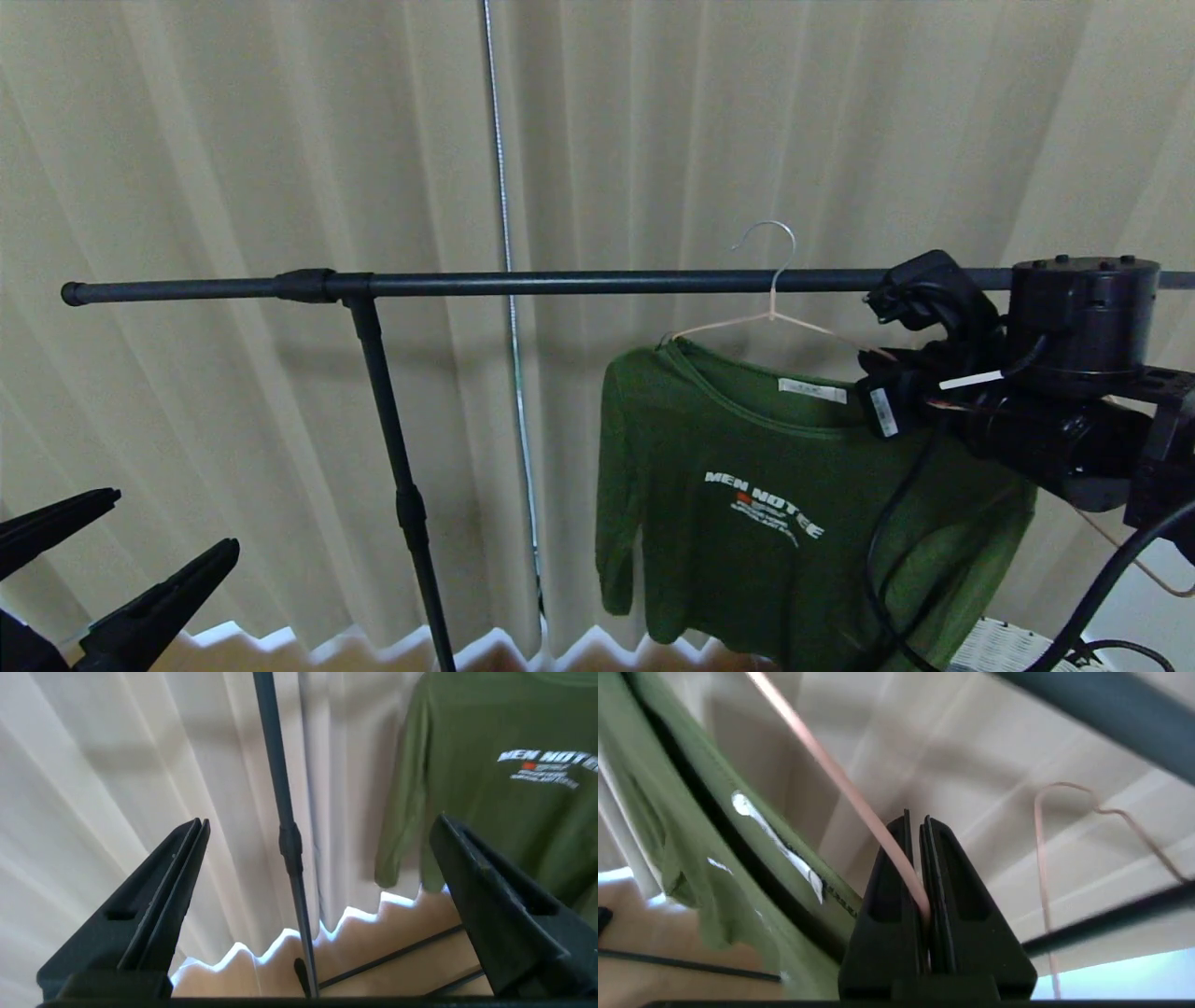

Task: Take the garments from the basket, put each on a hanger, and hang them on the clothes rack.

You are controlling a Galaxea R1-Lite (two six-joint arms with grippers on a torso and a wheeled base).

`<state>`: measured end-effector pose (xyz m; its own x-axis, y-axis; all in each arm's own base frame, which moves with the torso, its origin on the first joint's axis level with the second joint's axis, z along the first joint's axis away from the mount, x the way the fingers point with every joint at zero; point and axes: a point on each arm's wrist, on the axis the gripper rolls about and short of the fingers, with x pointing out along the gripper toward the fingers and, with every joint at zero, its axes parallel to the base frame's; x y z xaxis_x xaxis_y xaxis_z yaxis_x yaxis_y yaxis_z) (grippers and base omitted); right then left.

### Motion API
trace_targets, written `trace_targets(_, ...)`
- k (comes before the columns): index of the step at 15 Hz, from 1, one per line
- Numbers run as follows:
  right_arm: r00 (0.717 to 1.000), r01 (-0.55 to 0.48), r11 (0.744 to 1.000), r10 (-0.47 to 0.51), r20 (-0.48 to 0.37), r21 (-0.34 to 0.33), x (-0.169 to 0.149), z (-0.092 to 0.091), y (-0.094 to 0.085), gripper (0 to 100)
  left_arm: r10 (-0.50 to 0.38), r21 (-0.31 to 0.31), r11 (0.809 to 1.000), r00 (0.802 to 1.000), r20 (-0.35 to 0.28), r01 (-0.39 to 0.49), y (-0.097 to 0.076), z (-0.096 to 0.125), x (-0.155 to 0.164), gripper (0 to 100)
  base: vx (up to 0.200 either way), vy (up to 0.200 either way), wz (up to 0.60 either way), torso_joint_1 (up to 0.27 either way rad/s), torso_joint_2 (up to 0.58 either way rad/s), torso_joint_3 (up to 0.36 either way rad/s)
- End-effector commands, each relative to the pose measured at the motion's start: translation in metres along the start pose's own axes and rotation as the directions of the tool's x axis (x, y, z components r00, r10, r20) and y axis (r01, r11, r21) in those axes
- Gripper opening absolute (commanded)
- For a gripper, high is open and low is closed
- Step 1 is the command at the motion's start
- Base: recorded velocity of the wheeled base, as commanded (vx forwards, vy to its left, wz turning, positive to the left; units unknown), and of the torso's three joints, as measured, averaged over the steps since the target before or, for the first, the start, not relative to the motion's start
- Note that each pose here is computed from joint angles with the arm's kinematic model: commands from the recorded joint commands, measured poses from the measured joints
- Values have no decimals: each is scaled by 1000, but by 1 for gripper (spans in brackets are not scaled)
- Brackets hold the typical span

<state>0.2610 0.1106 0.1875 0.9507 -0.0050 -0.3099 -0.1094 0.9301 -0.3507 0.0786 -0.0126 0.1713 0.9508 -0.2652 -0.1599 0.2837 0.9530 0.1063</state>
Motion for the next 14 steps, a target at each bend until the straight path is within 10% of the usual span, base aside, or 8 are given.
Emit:
trace_targets(1,999,-31,999,30,-32,-28,14,-4,16,0,1,1,1000,1000,6,-1,0,0,-1,100,0,0,0,0,0,0)
trace_targets(13,989,-145,986,145,-5,-76,0,0,51,0,1,3,1000,1000,6,-1,-1,-1,-2,100,0,0,0,0,0,0)
trace_targets(14,989,-145,987,145,-4,-74,0,0,51,100,1,3,1000,1000,6,-1,-1,-1,-2,100,0,0,0,0,0,0)
